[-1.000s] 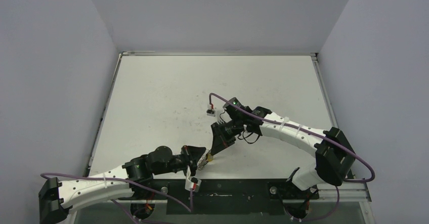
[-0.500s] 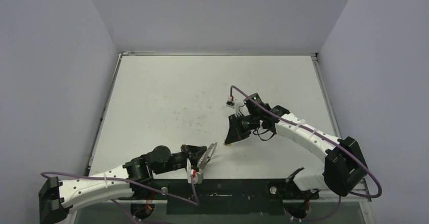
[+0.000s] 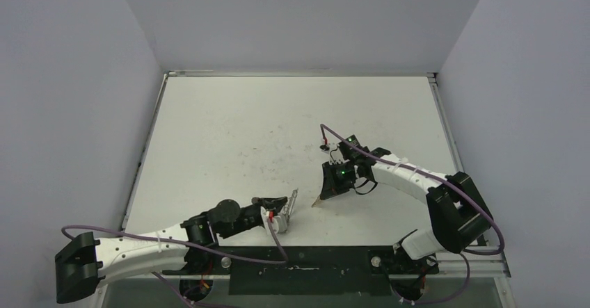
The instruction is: Put the keys on the keyring
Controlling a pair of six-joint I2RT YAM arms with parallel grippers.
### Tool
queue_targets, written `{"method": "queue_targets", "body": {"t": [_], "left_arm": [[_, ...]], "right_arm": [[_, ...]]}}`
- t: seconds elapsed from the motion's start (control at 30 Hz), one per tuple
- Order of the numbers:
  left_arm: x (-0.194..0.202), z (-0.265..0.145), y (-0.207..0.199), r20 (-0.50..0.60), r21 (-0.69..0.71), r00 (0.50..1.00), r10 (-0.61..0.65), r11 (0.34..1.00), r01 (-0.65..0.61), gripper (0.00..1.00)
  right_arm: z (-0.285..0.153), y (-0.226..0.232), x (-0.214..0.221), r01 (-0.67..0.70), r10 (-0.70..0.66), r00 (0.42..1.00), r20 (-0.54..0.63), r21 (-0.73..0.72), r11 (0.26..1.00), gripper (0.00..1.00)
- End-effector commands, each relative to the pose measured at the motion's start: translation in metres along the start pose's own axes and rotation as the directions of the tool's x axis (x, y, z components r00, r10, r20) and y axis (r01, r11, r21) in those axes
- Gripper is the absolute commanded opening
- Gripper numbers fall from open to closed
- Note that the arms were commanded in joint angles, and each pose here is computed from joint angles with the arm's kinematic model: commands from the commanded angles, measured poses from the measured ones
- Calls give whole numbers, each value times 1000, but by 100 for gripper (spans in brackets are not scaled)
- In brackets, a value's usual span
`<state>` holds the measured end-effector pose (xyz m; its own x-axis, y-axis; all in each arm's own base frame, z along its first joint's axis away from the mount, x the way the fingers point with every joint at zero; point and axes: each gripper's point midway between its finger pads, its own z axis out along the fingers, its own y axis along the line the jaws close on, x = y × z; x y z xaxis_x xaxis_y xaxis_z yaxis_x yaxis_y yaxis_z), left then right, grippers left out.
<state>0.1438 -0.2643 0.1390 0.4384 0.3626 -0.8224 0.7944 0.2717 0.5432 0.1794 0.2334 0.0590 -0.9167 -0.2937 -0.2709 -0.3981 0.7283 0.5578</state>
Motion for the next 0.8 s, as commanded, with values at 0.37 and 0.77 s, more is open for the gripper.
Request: {"method": "queue_targets", "body": {"t": [0.37,0.77], "left_arm": [[-30,20,26,88,-115,988,-125,984,135,0],[-57,14,49,121,-156,990,-76,983,95,0]], "right_arm": [[-40,-20,-45,38,-86,974,210,223,974,68],[-90,69,-76,-6,55,880,473,-106,994,71]]}}
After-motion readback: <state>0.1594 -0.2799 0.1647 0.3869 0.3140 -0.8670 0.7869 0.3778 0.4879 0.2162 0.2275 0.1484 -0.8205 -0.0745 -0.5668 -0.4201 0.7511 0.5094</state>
